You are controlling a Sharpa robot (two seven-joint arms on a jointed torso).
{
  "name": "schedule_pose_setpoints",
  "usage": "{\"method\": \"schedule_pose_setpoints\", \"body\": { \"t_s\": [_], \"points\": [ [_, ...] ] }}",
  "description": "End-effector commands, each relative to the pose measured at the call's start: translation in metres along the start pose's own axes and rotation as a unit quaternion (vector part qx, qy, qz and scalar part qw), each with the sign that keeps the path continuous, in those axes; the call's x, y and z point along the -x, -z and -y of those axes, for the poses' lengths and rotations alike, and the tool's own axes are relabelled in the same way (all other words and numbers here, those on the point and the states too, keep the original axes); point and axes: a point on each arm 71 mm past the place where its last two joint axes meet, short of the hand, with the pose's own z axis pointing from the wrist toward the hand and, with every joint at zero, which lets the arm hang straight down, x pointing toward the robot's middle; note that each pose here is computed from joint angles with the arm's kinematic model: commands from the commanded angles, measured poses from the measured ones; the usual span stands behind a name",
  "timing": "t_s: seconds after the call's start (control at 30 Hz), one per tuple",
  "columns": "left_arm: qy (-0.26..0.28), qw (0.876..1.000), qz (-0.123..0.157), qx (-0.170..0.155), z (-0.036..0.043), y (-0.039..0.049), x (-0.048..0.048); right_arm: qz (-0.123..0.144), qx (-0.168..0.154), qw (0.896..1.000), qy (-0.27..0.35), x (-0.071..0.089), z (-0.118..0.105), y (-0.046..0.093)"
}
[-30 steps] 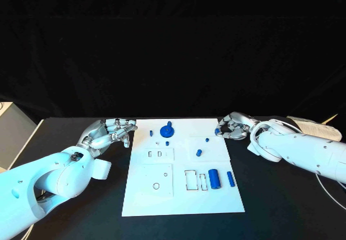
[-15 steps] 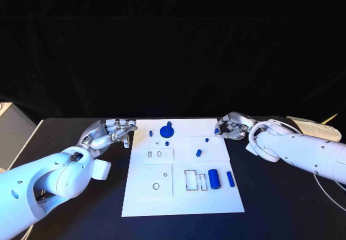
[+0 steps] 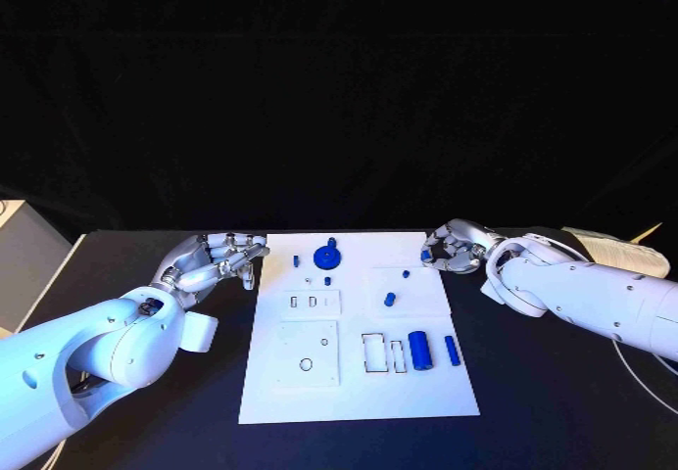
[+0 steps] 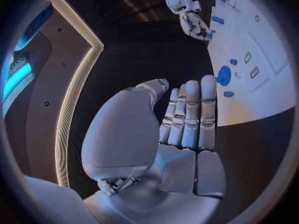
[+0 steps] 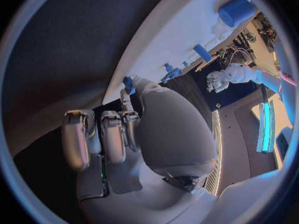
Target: Assemble the parts on the task board
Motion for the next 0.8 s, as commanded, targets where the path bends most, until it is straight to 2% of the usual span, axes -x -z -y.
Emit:
{"method": "schedule_pose_setpoints", "body": {
  "t_s": [0.03,0.3,0.8],
  "points": [
    [0.005,1.0,-0.01,-0.002,0.0008,-0.0002,-0.0025,-0.006,0.004,1.0,0.004,-0.0021,-0.0004,0.0],
    [0.005,1.0,-0.009,-0.002,0.0008,0.0,-0.0021,0.007,0.01,1.0,0.006,-0.0004,-0.0013,0.0],
    [0.004,1.0,-0.008,-0.001,0.0008,0.0003,-0.0015,0.065,0.002,0.998,0.007,0.0053,-0.006,0.0014]
  ]
}}
